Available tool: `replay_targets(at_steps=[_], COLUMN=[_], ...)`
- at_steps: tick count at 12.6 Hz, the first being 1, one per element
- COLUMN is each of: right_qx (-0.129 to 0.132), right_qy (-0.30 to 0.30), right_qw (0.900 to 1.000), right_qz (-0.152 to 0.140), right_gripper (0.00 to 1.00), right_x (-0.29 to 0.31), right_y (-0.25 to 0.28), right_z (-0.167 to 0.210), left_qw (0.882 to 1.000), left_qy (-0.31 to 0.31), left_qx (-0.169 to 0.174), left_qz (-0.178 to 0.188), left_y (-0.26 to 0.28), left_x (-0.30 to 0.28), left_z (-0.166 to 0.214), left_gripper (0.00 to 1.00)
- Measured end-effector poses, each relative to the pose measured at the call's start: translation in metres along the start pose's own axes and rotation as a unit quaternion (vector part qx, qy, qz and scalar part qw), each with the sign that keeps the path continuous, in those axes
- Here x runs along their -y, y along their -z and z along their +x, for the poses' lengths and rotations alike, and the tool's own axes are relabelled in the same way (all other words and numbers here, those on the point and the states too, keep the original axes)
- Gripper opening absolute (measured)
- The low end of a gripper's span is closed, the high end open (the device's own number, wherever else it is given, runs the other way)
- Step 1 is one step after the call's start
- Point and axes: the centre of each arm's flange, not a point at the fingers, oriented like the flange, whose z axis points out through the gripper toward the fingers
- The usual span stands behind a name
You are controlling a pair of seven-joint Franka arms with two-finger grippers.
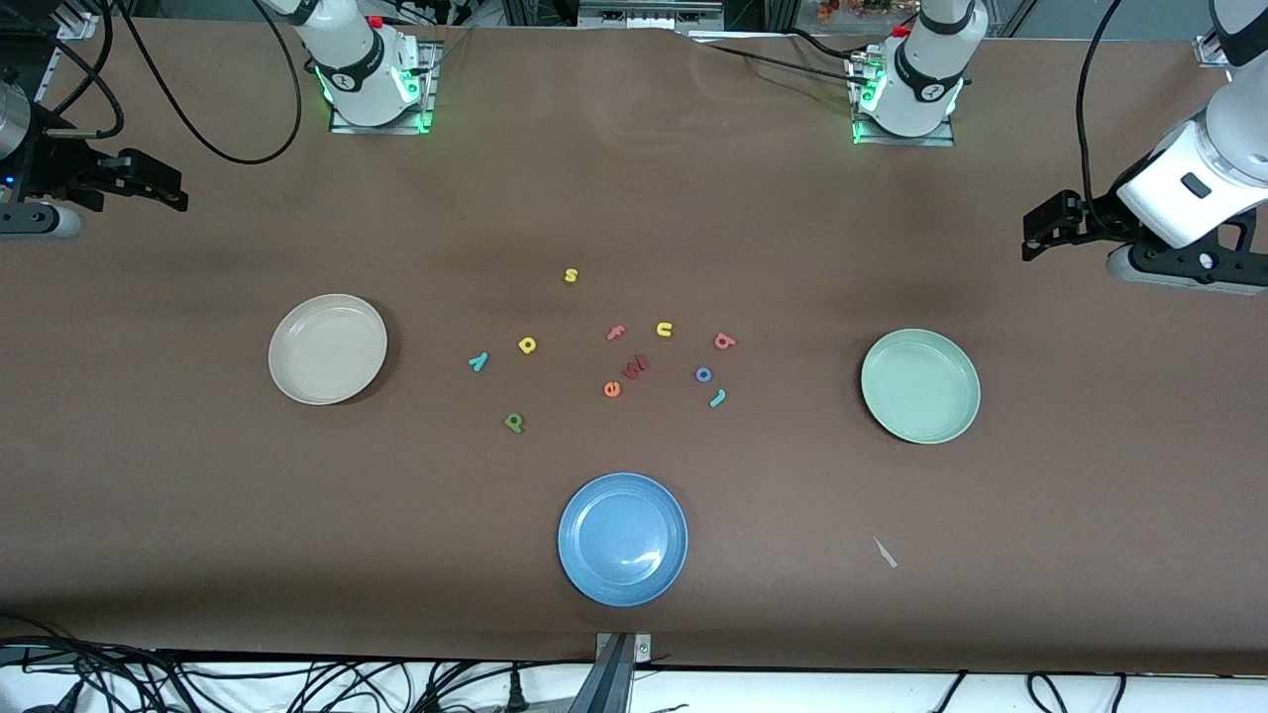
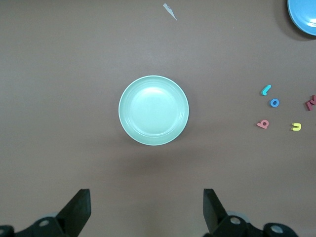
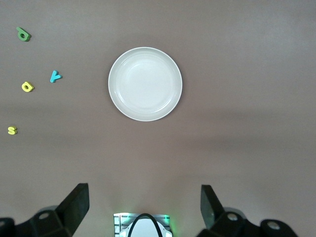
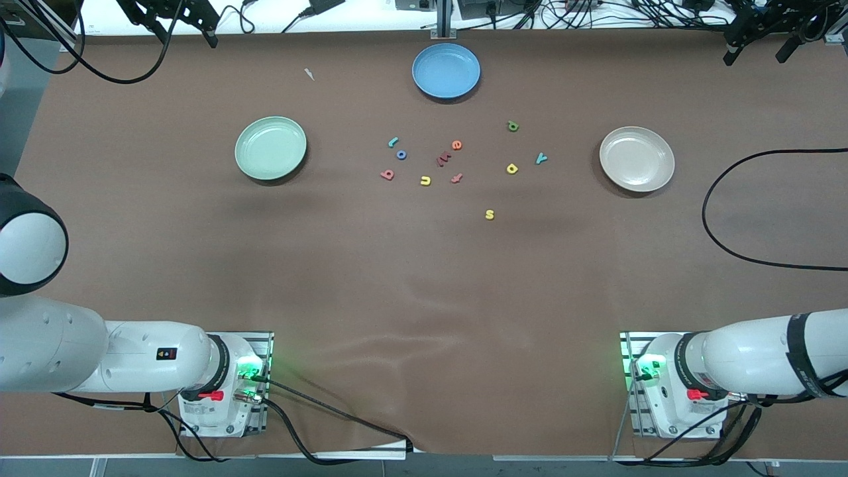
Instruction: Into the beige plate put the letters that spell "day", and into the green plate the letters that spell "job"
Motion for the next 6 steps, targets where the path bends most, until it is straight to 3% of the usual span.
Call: replay_targets(at_steps=[6], right_qx=[0.012], right_qy=[0.013], right_qw=[1.0], right_qz=[-0.004], right_gripper=[1.0], right_x=[0.015], right_y=[-0.01], right_z=[0.007], left_qw=[1.0], left_qy=[-0.001], left_qx=[0.001], left_qz=[0.0], left_y=[-0.001], left_x=[-0.001], left_z=[0.001], left_gripper=[1.0])
